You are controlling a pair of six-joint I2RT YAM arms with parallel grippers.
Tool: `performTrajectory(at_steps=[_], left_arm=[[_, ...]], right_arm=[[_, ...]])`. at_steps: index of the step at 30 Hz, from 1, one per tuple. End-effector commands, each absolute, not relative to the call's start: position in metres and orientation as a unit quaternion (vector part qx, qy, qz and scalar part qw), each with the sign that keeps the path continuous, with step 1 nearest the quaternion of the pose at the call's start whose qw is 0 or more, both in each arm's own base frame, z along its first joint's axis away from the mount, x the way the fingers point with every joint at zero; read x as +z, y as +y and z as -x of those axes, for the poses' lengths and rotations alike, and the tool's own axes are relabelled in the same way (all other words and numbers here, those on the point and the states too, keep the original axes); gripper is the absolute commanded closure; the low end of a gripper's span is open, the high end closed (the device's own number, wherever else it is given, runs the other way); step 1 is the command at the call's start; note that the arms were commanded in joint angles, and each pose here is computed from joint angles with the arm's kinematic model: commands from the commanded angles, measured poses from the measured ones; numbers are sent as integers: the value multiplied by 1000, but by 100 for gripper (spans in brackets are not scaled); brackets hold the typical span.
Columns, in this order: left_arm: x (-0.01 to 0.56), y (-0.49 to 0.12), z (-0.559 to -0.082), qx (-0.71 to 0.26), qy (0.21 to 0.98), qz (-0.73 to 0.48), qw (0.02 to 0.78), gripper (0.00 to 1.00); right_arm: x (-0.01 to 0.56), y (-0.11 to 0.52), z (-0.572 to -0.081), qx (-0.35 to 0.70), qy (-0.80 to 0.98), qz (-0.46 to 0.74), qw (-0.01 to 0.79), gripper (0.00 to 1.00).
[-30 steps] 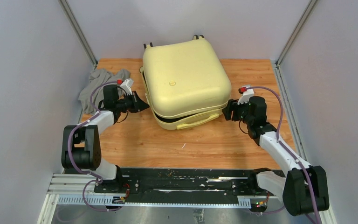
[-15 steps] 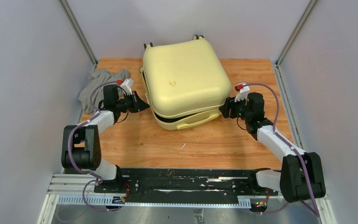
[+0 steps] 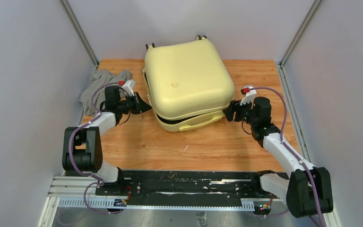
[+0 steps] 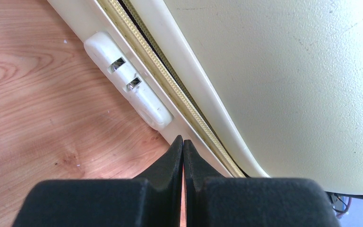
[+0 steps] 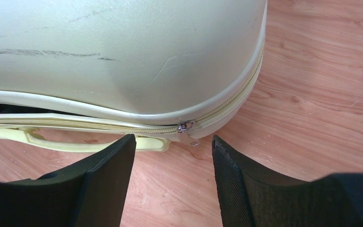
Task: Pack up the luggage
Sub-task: Zip the luggage at the center of the board.
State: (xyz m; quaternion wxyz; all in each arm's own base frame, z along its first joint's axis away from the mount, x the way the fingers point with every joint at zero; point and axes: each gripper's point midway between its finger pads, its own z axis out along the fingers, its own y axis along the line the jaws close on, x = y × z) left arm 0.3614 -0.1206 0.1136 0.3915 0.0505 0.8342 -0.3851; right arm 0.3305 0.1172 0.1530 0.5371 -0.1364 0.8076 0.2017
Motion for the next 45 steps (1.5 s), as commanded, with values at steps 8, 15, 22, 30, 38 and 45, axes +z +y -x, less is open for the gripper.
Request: performTrajectory(at_steps=[8, 15, 22, 30, 38, 45], left_arm=[[121, -121, -362, -385, 827, -60, 405, 96], [119, -121, -362, -386, 828, -58, 401, 96], [119, -121, -363, -385, 829, -57, 402, 97], [117, -121, -361, -386, 830, -56, 399, 97], [115, -121, -359, -388, 830, -56, 396, 97], [114, -122, -357, -389, 831, -56, 394, 97]], right_arm=[[124, 118, -334, 206, 830, 144, 498, 43], [130, 120, -347, 204, 819, 149, 516, 47], [137, 125, -357, 200, 804, 154, 538, 60], [145, 119, -355, 177, 795, 157, 559, 80], [150, 110, -350, 154, 792, 150, 571, 100], [144, 112, -349, 159, 796, 158, 562, 100]])
